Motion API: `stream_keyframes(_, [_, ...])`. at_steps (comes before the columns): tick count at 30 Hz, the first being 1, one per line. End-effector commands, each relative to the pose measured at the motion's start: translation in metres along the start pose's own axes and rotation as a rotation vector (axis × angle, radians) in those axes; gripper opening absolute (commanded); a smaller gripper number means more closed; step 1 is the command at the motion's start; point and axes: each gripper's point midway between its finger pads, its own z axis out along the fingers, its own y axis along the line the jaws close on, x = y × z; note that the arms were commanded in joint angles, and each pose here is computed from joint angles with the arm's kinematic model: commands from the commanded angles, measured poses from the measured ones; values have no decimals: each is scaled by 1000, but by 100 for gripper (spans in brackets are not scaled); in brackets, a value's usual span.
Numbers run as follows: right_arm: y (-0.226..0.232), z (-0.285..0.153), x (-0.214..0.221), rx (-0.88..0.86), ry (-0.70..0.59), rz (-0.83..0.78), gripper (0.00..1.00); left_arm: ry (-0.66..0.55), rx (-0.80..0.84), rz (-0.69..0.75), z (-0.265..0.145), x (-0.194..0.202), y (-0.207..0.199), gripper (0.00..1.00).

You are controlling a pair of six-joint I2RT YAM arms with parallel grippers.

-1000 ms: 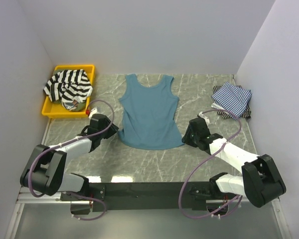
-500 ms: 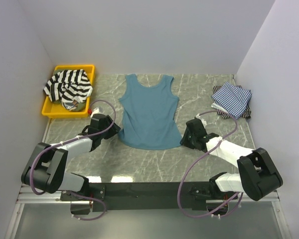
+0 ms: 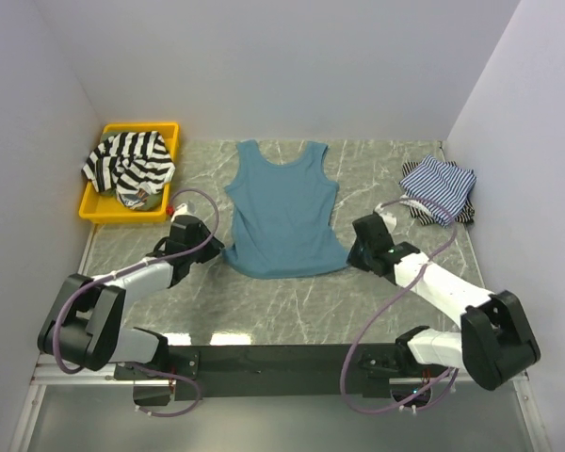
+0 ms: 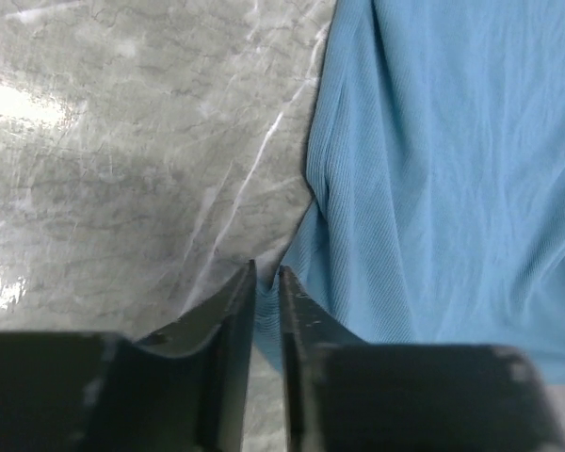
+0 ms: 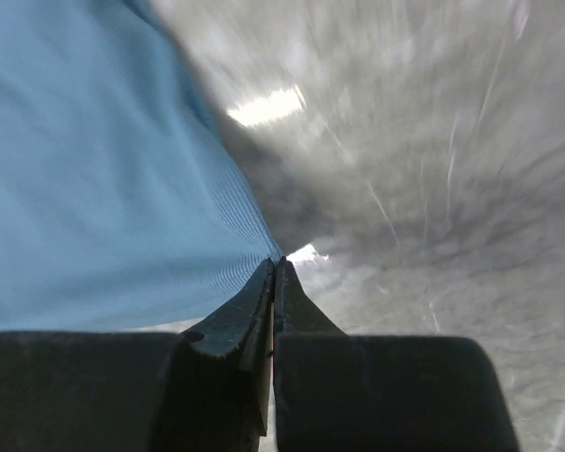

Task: Fold and stack the tank tops
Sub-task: Flatten the tank top out

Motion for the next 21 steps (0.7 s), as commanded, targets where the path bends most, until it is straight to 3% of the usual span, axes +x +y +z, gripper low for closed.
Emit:
stream_keyframes(1, [6, -34, -60, 27, -182, -3, 0, -17, 42, 17, -10, -7, -12, 20])
stream_keyframes(6, [13, -50, -93, 43, -243, -15, 0, 3, 98, 33, -19, 4, -19, 20])
stream_keyframes(16, [19, -38, -101, 64, -229, -41, 0, 114, 187, 126, -19, 50, -28, 39])
stream_keyframes(21, [22, -36, -105, 62, -231, -44, 0, 103, 188, 151, -22, 52, -29, 46])
